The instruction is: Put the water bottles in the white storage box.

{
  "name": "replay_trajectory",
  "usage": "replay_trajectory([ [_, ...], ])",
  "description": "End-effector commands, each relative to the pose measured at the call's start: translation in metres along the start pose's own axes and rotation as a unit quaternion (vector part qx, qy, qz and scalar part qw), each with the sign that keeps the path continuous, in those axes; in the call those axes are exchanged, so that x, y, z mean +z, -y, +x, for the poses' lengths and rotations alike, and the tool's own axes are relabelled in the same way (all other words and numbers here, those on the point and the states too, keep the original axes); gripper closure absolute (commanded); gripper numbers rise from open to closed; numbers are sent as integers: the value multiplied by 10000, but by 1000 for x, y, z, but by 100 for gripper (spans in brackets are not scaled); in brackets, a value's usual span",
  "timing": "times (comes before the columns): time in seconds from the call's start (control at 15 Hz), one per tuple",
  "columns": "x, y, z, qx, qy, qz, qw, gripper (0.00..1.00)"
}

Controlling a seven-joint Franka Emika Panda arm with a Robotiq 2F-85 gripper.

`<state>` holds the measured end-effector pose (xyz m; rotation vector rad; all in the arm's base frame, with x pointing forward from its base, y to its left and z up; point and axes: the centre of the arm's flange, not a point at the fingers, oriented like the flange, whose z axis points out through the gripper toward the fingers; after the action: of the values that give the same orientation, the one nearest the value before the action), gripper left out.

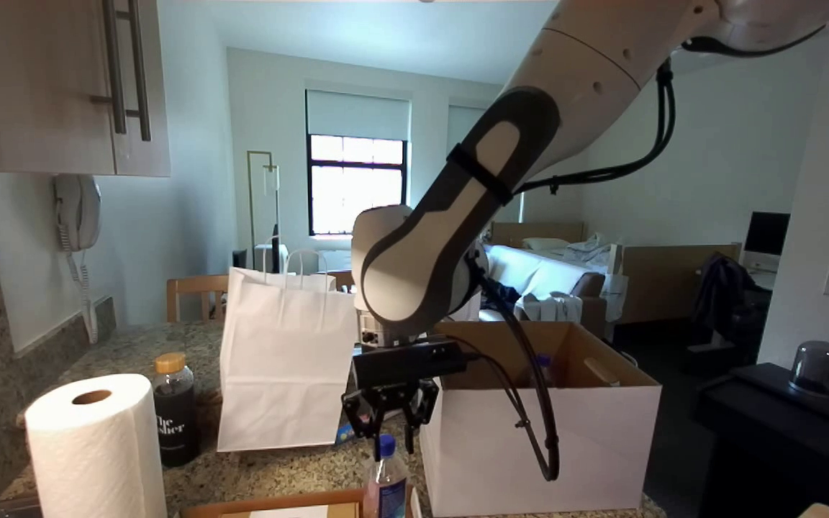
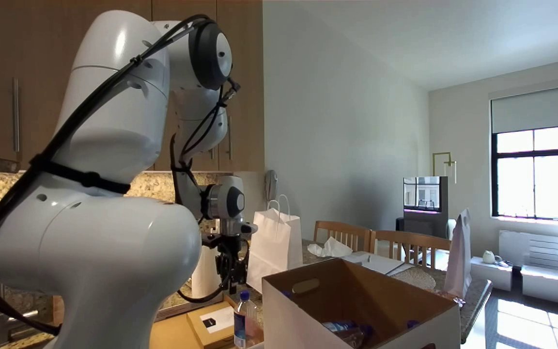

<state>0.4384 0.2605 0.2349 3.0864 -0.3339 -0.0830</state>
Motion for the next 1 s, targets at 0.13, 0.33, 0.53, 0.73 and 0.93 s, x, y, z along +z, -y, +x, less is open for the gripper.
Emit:
replay_trajectory([
  [0.13,1,-23,17,200,49,184,9996,8],
  [0.33,5,-22,27,169,235,308,9991,0],
  [0.53,12,-17,34,104,375,457,9982,0],
  [0.73,20,-13,41,286,266,593,9975,0],
  [0.93,26,-12,48,378,119,633,9972,0],
])
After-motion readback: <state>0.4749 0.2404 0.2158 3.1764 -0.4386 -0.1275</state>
